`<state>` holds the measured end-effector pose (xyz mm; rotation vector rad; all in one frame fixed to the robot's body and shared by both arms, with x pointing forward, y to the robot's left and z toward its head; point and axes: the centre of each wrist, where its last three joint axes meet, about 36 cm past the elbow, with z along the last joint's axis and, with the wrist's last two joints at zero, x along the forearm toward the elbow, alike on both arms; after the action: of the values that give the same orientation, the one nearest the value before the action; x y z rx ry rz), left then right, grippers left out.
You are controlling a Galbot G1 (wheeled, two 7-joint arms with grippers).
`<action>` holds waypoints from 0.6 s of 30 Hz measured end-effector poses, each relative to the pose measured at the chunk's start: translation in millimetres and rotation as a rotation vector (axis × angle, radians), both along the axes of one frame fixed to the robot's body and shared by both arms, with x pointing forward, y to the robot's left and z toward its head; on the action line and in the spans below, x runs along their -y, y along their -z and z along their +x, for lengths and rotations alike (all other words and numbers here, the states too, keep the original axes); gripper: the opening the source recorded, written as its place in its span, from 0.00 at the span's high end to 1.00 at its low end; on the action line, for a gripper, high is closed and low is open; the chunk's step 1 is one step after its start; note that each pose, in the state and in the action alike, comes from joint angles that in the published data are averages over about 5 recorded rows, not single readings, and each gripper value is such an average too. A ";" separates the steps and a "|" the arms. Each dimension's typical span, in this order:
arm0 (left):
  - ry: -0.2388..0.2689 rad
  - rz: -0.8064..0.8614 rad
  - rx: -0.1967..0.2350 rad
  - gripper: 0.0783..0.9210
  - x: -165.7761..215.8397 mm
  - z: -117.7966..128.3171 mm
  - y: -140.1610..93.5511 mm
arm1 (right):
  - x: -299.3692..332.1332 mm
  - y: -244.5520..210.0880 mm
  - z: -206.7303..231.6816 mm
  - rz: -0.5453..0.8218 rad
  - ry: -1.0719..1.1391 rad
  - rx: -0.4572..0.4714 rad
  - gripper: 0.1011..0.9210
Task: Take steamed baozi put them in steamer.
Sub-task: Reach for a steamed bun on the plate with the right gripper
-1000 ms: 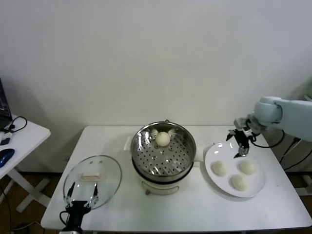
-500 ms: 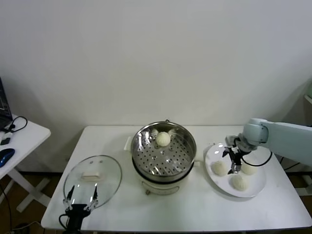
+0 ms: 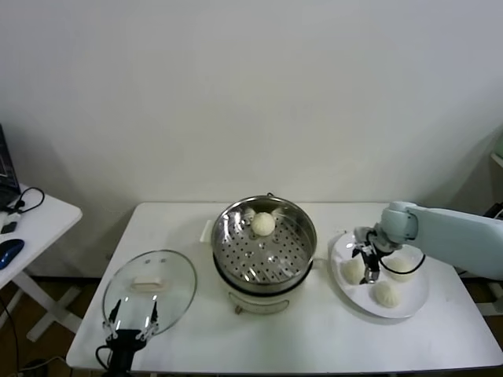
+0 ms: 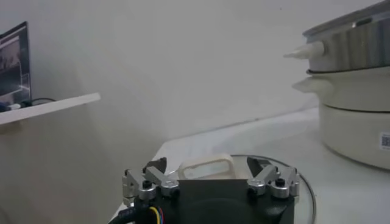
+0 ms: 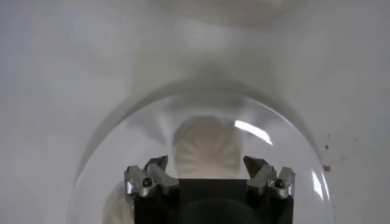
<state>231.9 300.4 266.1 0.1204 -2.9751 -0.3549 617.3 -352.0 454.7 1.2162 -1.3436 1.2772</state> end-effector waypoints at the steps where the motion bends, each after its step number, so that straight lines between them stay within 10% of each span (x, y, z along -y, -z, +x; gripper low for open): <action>1: 0.000 0.001 0.000 0.12 0.0 0.0 0.0 | -0.3 0.9 0.1 -0.001 0.000 0.000 0.16; 18: 0.002 0.003 0.000 0.12 2.3 -2.1 1.6 | 10.1 -37.1 0.4 0.018 -0.003 -0.001 0.35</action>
<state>229.8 298.0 264.5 0.1184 -2.9749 -0.3594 617.7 -362.1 491.8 1.2318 -1.3552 1.2689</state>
